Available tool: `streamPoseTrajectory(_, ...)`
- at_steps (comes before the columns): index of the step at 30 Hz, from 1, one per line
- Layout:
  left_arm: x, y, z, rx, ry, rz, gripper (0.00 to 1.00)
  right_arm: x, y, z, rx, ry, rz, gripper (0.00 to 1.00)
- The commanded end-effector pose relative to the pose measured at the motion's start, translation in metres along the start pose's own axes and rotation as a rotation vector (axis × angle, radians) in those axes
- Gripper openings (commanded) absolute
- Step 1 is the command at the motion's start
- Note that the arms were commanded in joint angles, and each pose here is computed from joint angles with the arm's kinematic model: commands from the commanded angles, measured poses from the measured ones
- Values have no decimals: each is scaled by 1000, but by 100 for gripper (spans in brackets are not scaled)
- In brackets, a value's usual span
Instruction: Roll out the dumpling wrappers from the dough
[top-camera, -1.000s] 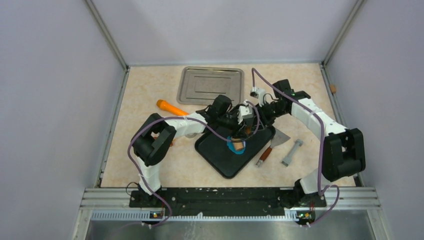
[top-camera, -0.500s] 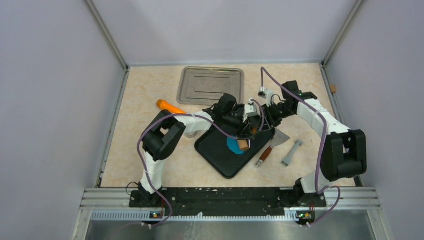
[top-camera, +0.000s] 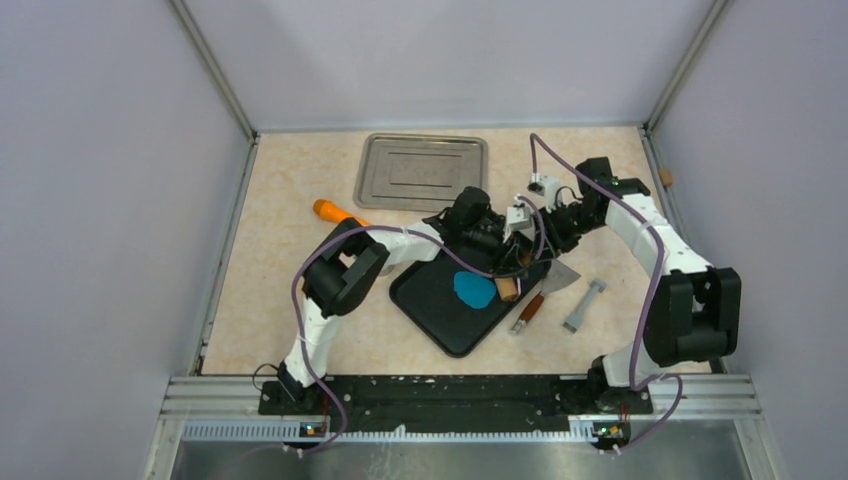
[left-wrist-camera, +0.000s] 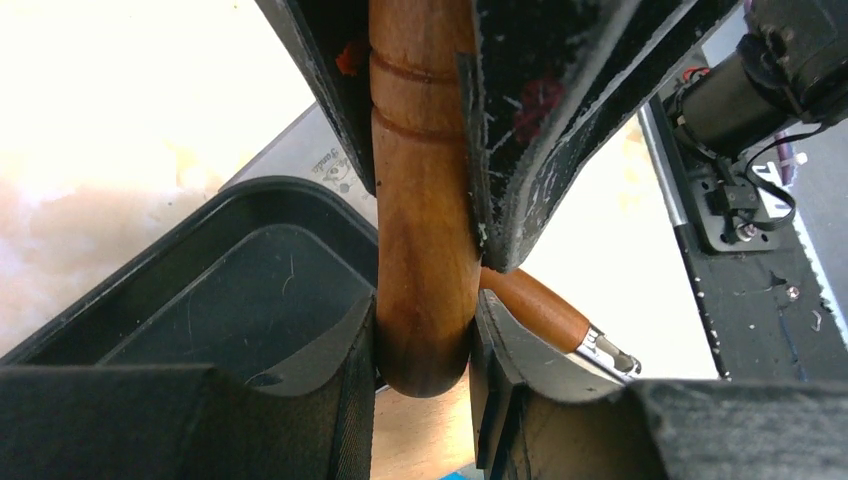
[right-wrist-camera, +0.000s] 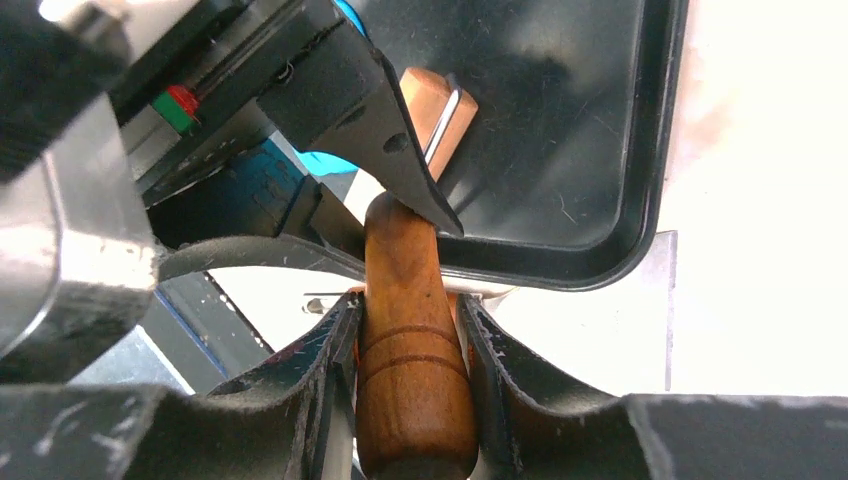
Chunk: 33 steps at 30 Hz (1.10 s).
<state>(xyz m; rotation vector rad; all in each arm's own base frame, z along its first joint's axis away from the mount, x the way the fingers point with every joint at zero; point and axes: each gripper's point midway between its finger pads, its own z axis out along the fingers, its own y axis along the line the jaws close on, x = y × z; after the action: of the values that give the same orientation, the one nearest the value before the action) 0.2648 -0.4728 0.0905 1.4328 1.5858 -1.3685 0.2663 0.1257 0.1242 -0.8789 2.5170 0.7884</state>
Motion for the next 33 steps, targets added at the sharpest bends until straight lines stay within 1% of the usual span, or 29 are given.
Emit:
streamPoseTrajectory(1,-56,13,-7,-114,-79,-35,0,0,31,-24,-46,19,-36,0)
streamPoseTrajectory(3,-71,2,-14,-105,-95,-25,0,-7,41,-30,-82,-10,-45,0)
streamPoseTrajectory(5,-78,-5,-21,-109,-99,-16,0,-11,51,-32,-119,-34,-63,0)
streamPoseTrajectory(8,-72,-11,-28,-124,-82,-8,0,-12,59,-26,-163,-39,-96,0)
streamPoseTrajectory(10,-61,-7,-31,-145,-54,5,0,-15,60,-20,-176,-39,-121,0)
streamPoseTrajectory(15,-39,0,-32,-189,-29,-7,0,-18,59,-5,-204,-28,-160,0)
streamPoseTrajectory(21,-2,7,-33,-239,22,-32,0,-3,57,19,-228,9,-200,0)
streamPoseTrajectory(26,34,-1,-40,-246,89,-60,0,17,56,38,-247,58,-226,0)
streamPoseTrajectory(29,47,-11,-47,-238,138,-90,0,23,57,46,-262,79,-230,0)
streamPoseTrajectory(33,60,-18,-56,-235,165,-120,0,22,59,55,-274,91,-236,0)
